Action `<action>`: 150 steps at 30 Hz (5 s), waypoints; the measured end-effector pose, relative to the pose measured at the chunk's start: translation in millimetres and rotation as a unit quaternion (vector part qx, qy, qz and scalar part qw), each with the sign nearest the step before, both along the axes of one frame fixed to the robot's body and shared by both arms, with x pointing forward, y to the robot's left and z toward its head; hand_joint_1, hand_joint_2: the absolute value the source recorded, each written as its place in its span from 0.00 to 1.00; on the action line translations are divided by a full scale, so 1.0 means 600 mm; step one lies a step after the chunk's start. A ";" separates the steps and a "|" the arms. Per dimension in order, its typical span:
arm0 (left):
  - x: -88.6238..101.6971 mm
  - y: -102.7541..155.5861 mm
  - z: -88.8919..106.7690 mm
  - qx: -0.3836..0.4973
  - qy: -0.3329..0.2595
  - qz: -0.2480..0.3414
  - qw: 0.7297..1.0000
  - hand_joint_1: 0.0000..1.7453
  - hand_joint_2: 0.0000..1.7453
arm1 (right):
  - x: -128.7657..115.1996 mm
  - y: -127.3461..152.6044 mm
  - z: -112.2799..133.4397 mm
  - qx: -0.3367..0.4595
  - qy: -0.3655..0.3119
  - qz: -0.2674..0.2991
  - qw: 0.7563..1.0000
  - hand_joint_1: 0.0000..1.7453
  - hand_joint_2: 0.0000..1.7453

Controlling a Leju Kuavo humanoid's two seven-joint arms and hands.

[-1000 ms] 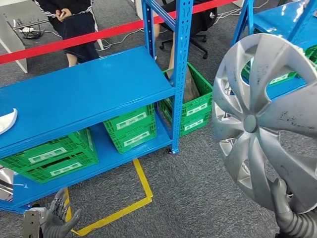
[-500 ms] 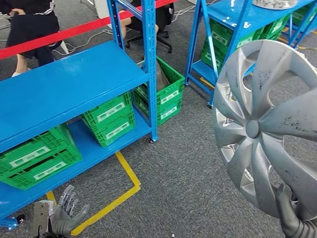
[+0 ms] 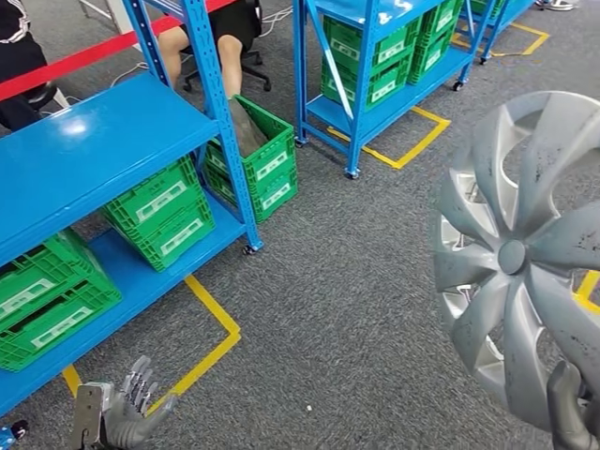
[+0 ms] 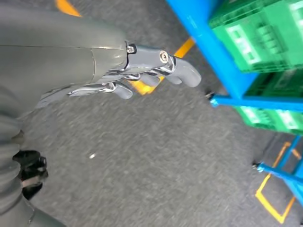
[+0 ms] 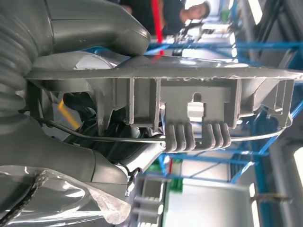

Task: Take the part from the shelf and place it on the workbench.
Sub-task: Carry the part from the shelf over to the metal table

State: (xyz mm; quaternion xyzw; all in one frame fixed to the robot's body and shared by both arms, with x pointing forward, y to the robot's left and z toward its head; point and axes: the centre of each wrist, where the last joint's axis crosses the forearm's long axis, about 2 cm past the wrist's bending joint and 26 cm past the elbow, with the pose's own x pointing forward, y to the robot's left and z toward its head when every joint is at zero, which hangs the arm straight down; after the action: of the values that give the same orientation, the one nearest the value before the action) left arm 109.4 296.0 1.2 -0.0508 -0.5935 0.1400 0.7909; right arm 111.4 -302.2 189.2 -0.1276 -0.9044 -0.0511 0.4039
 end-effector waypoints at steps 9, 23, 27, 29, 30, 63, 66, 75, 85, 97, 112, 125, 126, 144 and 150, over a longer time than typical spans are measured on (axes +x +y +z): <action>0.002 -0.001 0.001 -0.004 -0.002 -0.009 1.000 0.00 1.00 | -0.011 -0.004 0.002 0.001 0.009 -0.010 1.000 1.00 1.00; 0.024 -0.010 0.003 -0.010 -0.021 -0.023 0.999 0.00 1.00 | -0.006 -0.005 0.011 -0.009 -0.004 -0.028 1.000 1.00 1.00; 0.020 -0.013 0.000 -0.011 -0.019 -0.031 0.999 0.00 1.00 | -0.011 -0.006 0.011 -0.012 -0.001 -0.036 0.999 1.00 1.00; 0.019 -0.013 -0.001 -0.011 -0.019 -0.034 0.999 0.00 1.00 | -0.011 -0.006 0.011 -0.015 -0.001 -0.040 0.999 1.00 1.00; 0.019 -0.013 -0.002 -0.011 -0.020 -0.036 0.999 0.00 1.00 | -0.012 -0.006 0.011 -0.017 -0.001 -0.042 0.999 1.00 1.00; 0.022 -0.020 -0.002 0.012 -0.034 -0.071 0.997 0.00 1.00 | -0.025 -0.005 0.018 -0.028 -0.007 -0.027 0.999 1.00 1.00; 0.025 -0.021 -0.002 0.013 -0.034 -0.074 0.997 0.00 1.00 | -0.020 -0.005 0.020 -0.026 -0.013 -0.026 0.999 1.00 1.00; 0.042 -0.024 0.003 0.014 -0.045 -0.080 0.996 0.00 1.00 | -0.012 -0.005 0.024 -0.025 -0.022 -0.025 0.999 1.00 1.00; 0.019 -0.021 -0.004 0.016 -0.036 -0.087 0.995 0.00 1.00 | -0.031 -0.007 0.017 -0.031 -0.011 -0.031 0.999 1.00 1.00; 0.022 -0.012 -0.003 0.017 -0.031 -0.084 0.996 0.00 1.00 | -0.015 -0.003 0.026 -0.043 -0.033 -0.045 0.998 1.00 1.00; 0.021 -0.015 0.000 0.015 -0.030 -0.088 0.996 0.00 1.00 | -0.021 -0.002 0.035 -0.112 -0.073 -0.092 0.987 1.00 1.00; 0.009 -0.013 -0.004 0.011 -0.027 -0.094 0.995 0.00 1.00 | -0.036 -0.002 0.051 -0.204 -0.103 -0.164 0.960 1.00 1.00; 0.009 -0.012 -0.004 0.011 -0.028 -0.093 0.995 0.00 1.00 | -0.036 -0.002 0.052 -0.226 -0.100 -0.173 0.954 1.00 1.00; 0.021 -0.011 -0.004 0.014 -0.044 -0.095 0.994 0.00 1.00 | -0.051 0.011 0.058 -0.357 0.015 -0.247 0.901 1.00 1.00; 0.020 -0.009 -0.005 0.014 -0.043 -0.094 0.995 0.00 1.00 | -0.056 0.016 0.057 -0.369 0.028 -0.239 0.898 1.00 1.00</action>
State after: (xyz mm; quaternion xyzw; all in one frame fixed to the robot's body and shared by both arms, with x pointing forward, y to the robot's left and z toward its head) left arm 121.3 290.3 -1.5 -0.1013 -0.6216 0.0545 0.7749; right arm 78.0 -292.4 223.7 -0.4815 -0.7888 0.1952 0.3285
